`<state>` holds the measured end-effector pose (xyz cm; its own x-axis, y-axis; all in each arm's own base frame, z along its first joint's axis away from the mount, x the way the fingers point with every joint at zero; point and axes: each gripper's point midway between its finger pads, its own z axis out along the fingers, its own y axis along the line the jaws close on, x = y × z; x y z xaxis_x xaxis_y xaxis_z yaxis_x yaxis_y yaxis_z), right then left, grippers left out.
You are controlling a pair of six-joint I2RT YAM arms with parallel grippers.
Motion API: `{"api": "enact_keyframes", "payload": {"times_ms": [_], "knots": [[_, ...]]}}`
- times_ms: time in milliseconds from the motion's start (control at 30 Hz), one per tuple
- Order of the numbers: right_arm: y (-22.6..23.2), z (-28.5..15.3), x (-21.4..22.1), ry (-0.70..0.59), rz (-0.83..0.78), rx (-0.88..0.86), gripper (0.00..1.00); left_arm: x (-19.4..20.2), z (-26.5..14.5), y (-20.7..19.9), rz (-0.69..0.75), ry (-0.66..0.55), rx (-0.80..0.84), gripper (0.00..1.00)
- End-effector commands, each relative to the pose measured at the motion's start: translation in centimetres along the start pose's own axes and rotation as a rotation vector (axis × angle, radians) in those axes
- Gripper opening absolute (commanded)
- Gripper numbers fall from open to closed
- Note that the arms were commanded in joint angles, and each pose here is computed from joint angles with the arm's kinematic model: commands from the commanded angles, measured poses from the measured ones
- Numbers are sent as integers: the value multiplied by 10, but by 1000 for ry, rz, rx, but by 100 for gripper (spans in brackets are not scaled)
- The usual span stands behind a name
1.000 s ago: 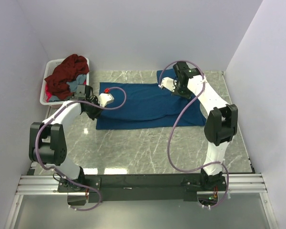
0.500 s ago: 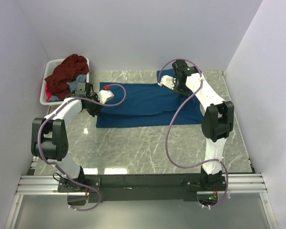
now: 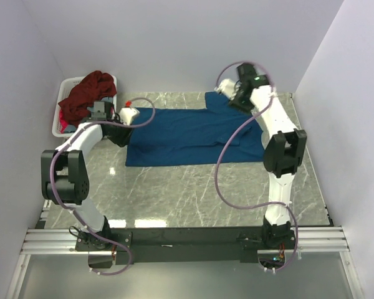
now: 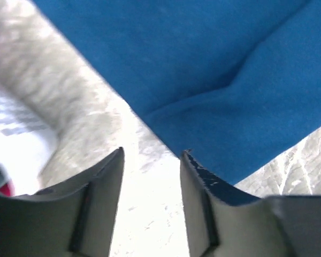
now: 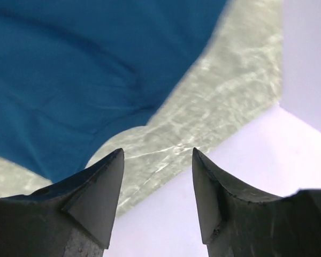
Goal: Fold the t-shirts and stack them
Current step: Fold the tshirt
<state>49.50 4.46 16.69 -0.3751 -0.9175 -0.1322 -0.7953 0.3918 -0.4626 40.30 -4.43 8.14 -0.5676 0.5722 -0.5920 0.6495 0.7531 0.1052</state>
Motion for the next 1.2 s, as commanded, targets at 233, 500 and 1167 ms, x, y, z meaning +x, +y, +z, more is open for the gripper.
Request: {"api": "enact_keyframes", "payload": {"times_ms": [233, 500, 1167], "knots": [[65, -44, 91, -105, 642, -455, 60, 15, -39, -41, -238, -53, 127, 65], [112, -13, 120, -88, 812, -591, 61, 50, -21, -52, -345, 34, 141, 69], [142, 48, 139, 12, 867, -629, 55, 59, 8, -55, -457, 98, 225, 67]]}}
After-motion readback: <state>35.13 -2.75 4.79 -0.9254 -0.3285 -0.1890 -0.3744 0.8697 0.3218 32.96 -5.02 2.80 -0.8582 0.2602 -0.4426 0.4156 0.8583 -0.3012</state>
